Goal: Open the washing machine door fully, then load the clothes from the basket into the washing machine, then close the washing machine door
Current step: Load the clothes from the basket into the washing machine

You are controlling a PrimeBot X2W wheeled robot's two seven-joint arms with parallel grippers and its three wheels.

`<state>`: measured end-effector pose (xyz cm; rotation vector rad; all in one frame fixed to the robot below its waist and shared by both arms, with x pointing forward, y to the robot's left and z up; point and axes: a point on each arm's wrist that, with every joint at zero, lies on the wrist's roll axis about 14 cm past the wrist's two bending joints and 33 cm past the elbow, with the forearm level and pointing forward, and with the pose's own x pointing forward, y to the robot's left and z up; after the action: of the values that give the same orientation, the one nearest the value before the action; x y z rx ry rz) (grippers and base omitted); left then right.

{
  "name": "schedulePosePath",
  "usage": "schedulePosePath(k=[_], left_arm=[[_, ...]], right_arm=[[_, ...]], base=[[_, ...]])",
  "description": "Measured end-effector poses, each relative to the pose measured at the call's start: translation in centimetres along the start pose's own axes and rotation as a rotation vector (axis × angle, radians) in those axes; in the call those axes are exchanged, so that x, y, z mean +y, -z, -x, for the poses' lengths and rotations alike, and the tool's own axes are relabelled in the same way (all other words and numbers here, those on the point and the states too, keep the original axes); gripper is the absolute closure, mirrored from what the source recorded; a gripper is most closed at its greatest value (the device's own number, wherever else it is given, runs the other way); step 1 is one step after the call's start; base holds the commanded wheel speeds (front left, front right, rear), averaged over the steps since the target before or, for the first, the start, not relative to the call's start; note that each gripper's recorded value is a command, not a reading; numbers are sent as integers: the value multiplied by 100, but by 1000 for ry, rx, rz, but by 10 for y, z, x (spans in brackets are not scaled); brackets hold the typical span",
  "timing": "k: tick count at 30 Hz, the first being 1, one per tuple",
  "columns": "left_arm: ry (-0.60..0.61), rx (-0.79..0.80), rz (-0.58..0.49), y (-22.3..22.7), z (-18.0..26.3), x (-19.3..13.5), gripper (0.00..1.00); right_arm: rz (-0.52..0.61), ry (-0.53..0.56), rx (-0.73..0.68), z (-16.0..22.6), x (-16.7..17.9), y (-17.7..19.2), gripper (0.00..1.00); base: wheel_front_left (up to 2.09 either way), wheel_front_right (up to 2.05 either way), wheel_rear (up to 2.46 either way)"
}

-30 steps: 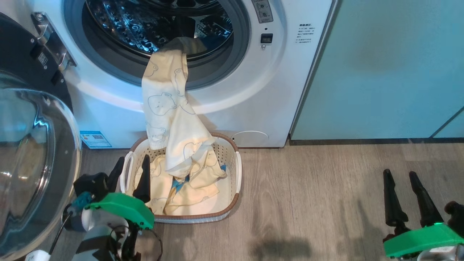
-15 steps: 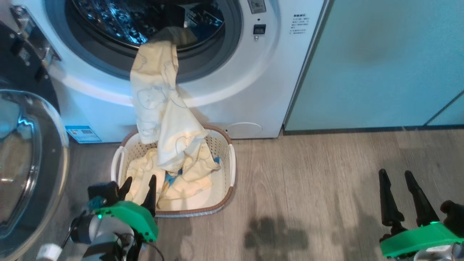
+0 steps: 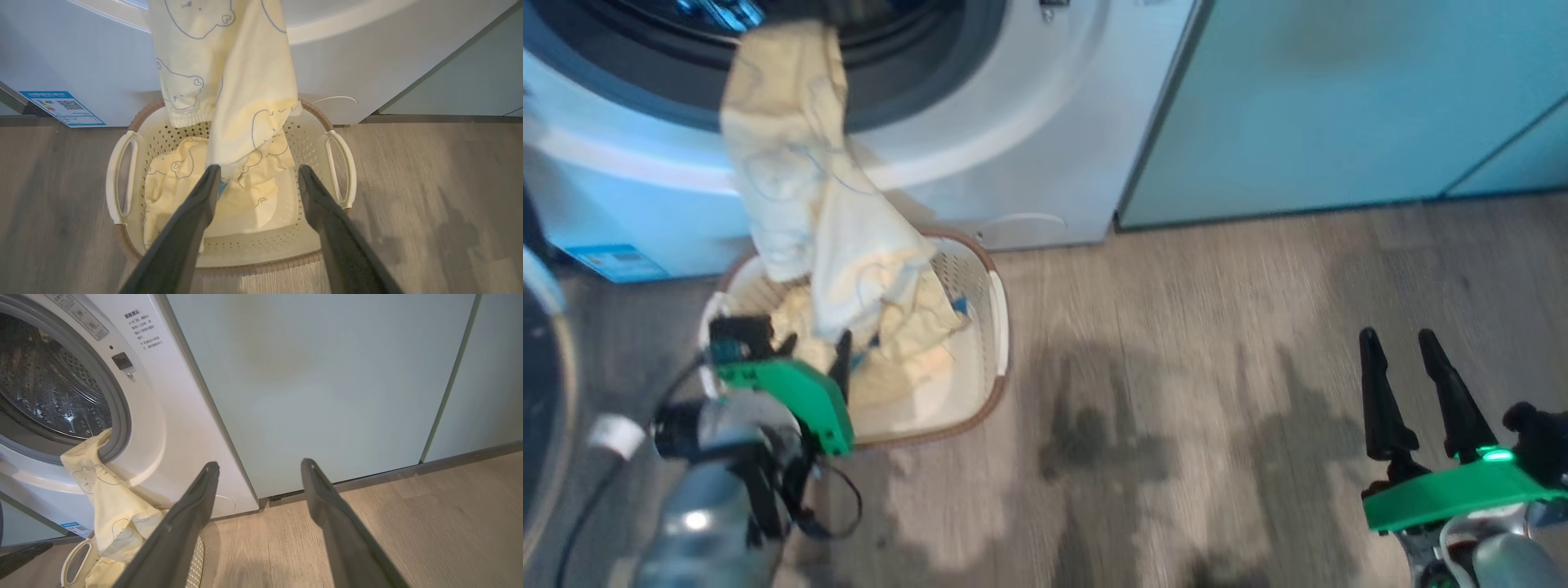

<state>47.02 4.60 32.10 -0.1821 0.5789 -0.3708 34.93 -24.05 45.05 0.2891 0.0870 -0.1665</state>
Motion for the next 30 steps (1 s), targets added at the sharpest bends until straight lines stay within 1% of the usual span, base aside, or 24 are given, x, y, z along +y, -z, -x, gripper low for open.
schedulePosePath(k=[4,7,10,18,24,30], left_arm=[[6,56,-6,2,-27,5,0],[7,73,8,-4,-49,8,0],[11,96,-3,-4,-70,12,0],[11,179,-17,22,-108,24,0],[23,172,-40,18,-139,29,0],[65,149,-49,14,-167,18,0]], right_arm=[[10,24,22,-7,-6,7,0],[19,33,33,-15,-8,10,0],[29,36,44,-25,-9,14,0],[51,60,92,-39,-15,32,0],[73,80,124,-46,-22,42,0],[90,92,159,-52,-27,55,0]], base=[[0,0,0],[0,0,0],[0,0,0],[0,0,0],[0,0,0],[0,0,0]])
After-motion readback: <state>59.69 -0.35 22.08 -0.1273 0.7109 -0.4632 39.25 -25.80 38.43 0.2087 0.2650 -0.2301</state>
